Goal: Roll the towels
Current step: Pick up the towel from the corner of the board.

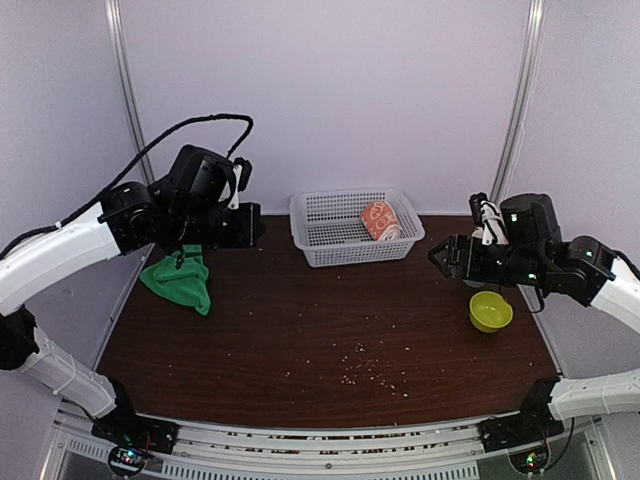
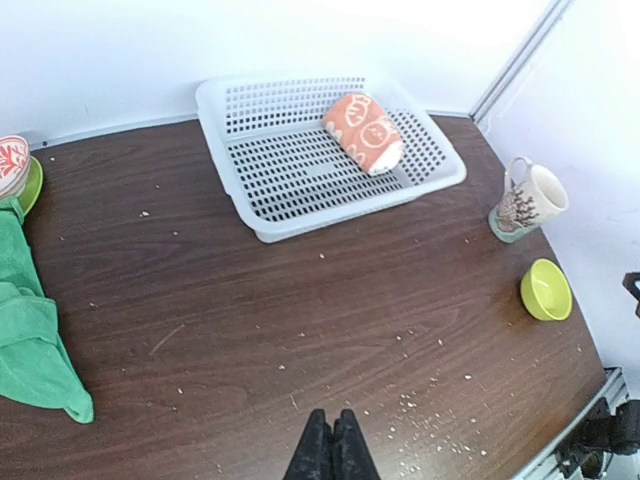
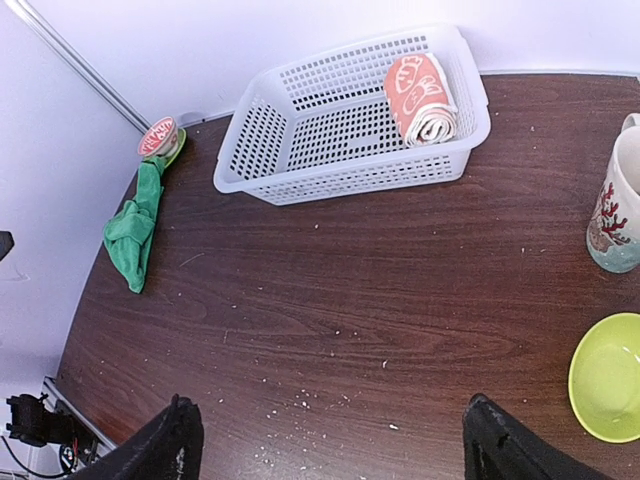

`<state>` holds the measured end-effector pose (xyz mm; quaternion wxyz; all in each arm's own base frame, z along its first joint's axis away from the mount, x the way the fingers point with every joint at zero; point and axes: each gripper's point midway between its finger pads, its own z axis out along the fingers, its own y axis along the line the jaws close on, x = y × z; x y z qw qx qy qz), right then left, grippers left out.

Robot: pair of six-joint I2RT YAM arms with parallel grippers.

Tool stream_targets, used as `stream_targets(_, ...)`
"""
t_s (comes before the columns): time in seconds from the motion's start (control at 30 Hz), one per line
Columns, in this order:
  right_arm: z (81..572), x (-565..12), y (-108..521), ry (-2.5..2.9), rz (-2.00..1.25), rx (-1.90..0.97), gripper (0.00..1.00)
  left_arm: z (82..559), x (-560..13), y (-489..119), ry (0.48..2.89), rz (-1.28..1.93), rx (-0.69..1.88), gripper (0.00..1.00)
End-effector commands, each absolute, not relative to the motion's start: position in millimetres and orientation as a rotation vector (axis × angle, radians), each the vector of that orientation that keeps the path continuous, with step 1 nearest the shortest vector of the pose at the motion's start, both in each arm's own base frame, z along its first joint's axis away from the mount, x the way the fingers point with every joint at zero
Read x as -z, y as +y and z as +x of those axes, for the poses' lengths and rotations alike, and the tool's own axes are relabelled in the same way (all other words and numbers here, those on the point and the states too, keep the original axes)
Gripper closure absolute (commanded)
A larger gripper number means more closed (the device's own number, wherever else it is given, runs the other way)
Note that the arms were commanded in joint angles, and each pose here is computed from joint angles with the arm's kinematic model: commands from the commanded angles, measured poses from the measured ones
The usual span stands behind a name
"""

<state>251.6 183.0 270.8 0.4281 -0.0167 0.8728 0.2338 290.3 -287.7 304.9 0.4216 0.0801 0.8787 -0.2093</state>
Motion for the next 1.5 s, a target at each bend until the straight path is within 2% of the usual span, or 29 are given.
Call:
stream_targets(0.0, 243, -269, 176, 2.175, -0.027, -0.59, 0.1, 278, -272, -255, 2.285, 0.102, 0.39, 1.0)
stream_targets(0.1, 239, -260, 175, 2.186, -0.022, -0.603, 0.1, 275, -249, -223, 2.295, 0.008, 0.307, 1.0)
stream_targets(0.13, 239, -257, 174, 2.188, -0.019, -0.6, 0.1, 276, -244, -211, 2.289, -0.027, 0.253, 0.8)
stream_targets(0.17, 238, -253, 174, 2.195, -0.019, -0.596, 0.1, 277, -236, -199, 2.293, -0.058, 0.194, 0.41)
stream_targets(0.2, 238, -250, 175, 2.202, -0.021, -0.595, 0.1, 281, -225, -185, 2.306, -0.093, 0.122, 0.14)
stream_targets(0.23, 239, -245, 176, 2.213, -0.022, -0.594, 0.1, 287, -212, -170, 2.324, -0.137, 0.063, 0.04)
stream_targets(0.43, 244, -229, 186, 2.246, -0.024, -0.603, 0.1, 333, -140, -107, 2.402, -0.363, -0.167, 0.02)
stream_targets(0.53, 247, -223, 190, 2.265, -0.034, -0.595, 0.1, 357, -114, -96, 2.458, -0.402, -0.274, 0.04)
stream_targets(0.7, 251, -228, 195, 2.265, -0.05, -0.594, 0.1, 390, -78, -101, 2.553, -0.37, -0.366, 0.22)
stream_targets(0.73, 252, -229, 195, 2.263, -0.051, -0.594, 0.1, 394, -73, -102, 2.563, -0.363, -0.374, 0.26)
stream_targets(0.87, 253, -238, 197, 2.25, -0.058, -0.604, 0.1, 401, -58, -101, 2.59, -0.343, -0.405, 0.56)
stream_targets(0.97, 252, -244, 196, 2.237, -0.06, -0.605, 0.1, 400, -52, -96, 2.598, -0.339, -0.418, 0.57)
stream_targets(1.13, 251, -244, 193, 2.232, -0.065, -0.592, 0.1, 391, -38, -88, 2.64, -0.331, -0.451, 0.51)
stream_targets(1.2, 250, -244, 192, 2.231, -0.064, -0.594, 0.1, 386, -33, -86, 2.653, -0.331, -0.457, 0.55)
stream_targets(1.27, 248, -244, 190, 2.227, -0.063, -0.598, 0.1, 380, -28, -85, 2.664, -0.328, -0.453, 0.71)
stream_targets(1.33, 247, -245, 188, 2.223, -0.058, -0.601, 0.1, 376, -25, -86, 2.677, -0.318, -0.435, 0.99)
stream_targets(1.4, 244, -246, 186, 2.219, -0.057, -0.602, 0.1, 372, -28, -90, 2.692, -0.31, -0.395, 1.0)
stream_targets(1.47, 242, -253, 183, 2.205, -0.058, -0.605, 0.1, 369, -63, -106, 2.64, -0.274, -0.297, 1.0)
